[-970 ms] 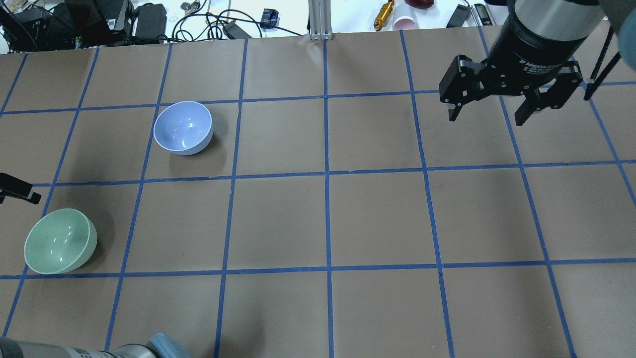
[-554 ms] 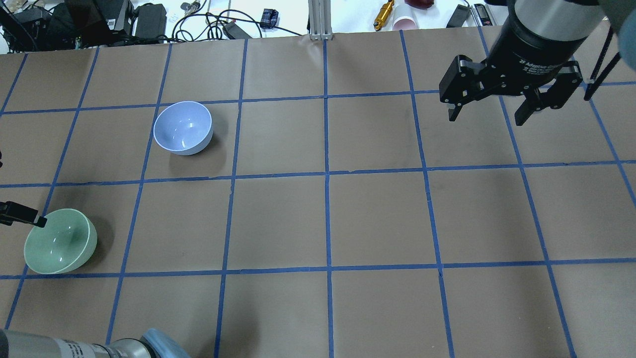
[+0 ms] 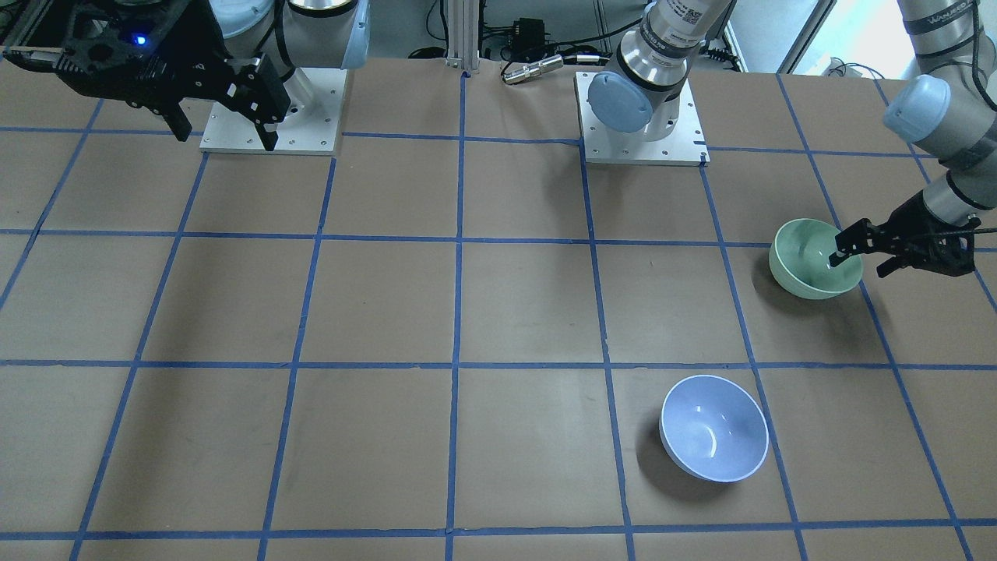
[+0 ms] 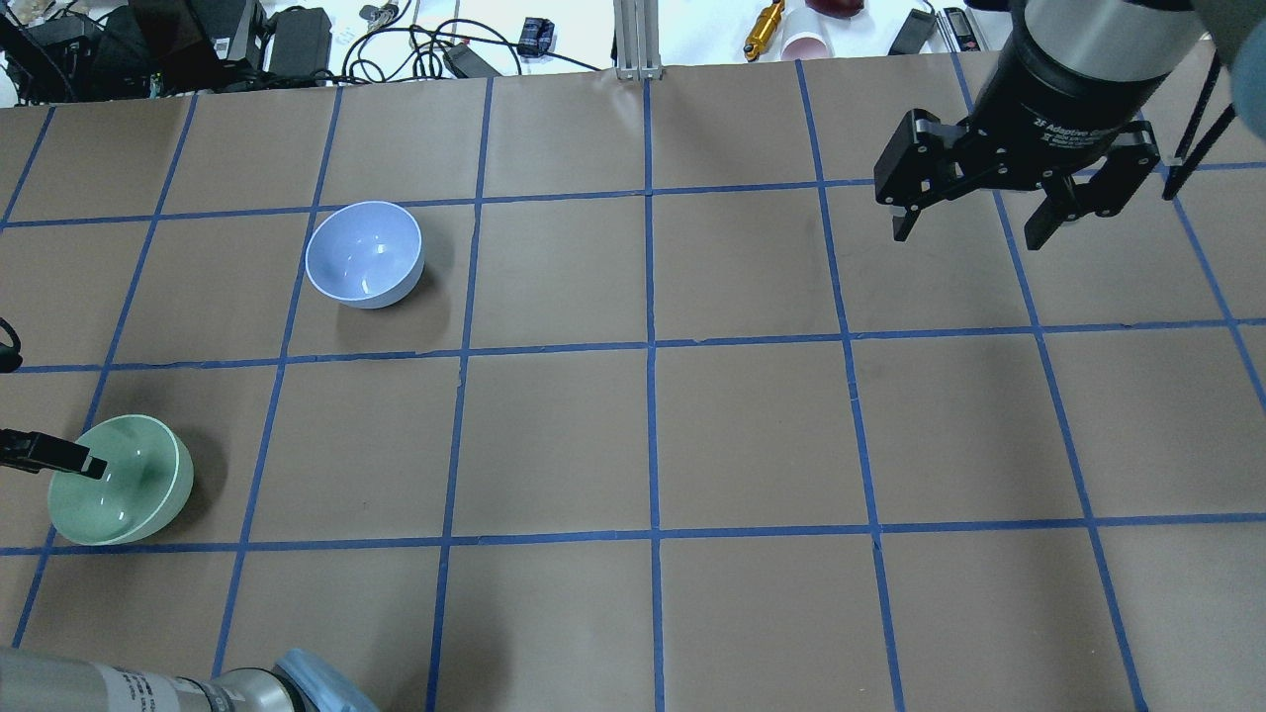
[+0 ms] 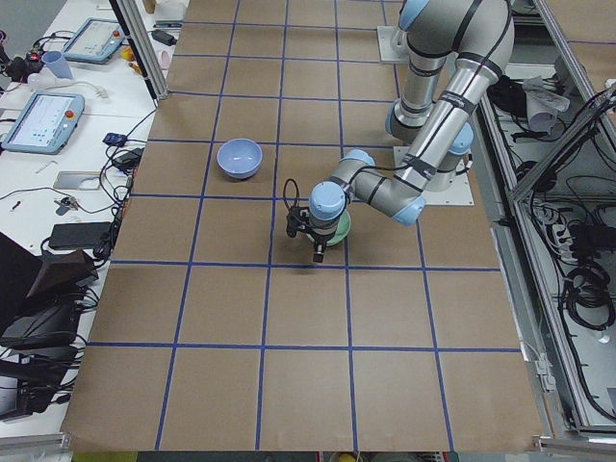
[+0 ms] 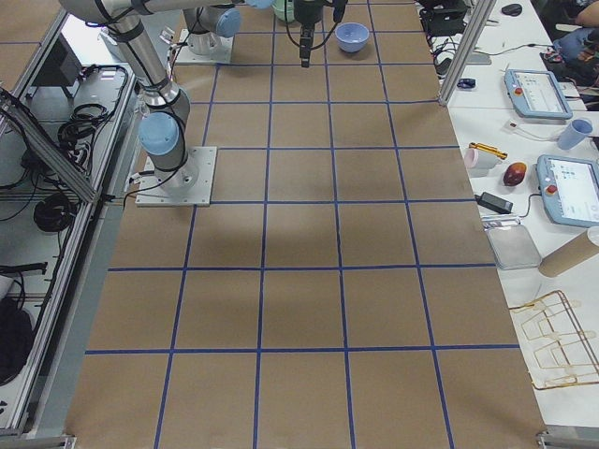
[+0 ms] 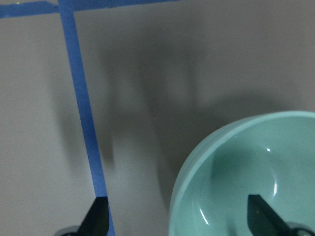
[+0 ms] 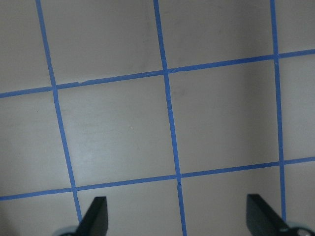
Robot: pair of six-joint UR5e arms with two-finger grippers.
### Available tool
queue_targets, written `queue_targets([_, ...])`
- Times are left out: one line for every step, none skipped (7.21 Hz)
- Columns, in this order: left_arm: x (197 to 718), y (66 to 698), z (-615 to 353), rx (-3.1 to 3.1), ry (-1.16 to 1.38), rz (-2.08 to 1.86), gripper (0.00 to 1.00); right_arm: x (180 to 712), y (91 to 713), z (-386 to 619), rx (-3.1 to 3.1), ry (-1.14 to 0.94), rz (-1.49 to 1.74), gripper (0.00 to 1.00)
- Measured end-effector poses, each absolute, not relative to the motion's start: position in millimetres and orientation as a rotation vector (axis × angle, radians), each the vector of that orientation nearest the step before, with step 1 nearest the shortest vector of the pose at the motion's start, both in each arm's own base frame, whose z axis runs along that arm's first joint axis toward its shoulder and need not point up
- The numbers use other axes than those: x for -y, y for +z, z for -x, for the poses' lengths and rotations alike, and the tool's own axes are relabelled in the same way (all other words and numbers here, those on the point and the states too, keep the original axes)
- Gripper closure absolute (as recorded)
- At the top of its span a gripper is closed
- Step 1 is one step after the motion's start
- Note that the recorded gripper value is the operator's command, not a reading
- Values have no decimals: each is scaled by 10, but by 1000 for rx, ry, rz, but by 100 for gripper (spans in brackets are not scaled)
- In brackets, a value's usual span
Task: Stack green bowl on blue bowl
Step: 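Lower the left gripper onto the rim of the pale green bowl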
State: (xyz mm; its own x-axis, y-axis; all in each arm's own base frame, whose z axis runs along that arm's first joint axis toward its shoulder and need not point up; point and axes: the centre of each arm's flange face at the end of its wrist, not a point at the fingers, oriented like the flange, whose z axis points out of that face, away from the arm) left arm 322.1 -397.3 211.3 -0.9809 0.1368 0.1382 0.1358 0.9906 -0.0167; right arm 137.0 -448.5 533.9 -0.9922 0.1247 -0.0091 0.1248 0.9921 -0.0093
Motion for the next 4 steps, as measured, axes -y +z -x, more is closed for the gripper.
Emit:
queue_targets([3938, 2044, -3237, 2984, 3, 207, 0, 4485, 5338, -1370, -3127, -15, -196, 0])
queue_targets([3921, 1977, -3237, 2973, -6, 206, 0, 4485, 5340, -1370, -3127, -16, -196, 0])
queue_targets([3911, 1928, -3230, 2964, -14, 202, 0, 4485, 5342, -1370, -3127, -17, -196, 0])
queue_targets([3902, 1894, -3219, 2957, -21, 197, 0, 4485, 5343, -1370, -3127, -17, -196, 0])
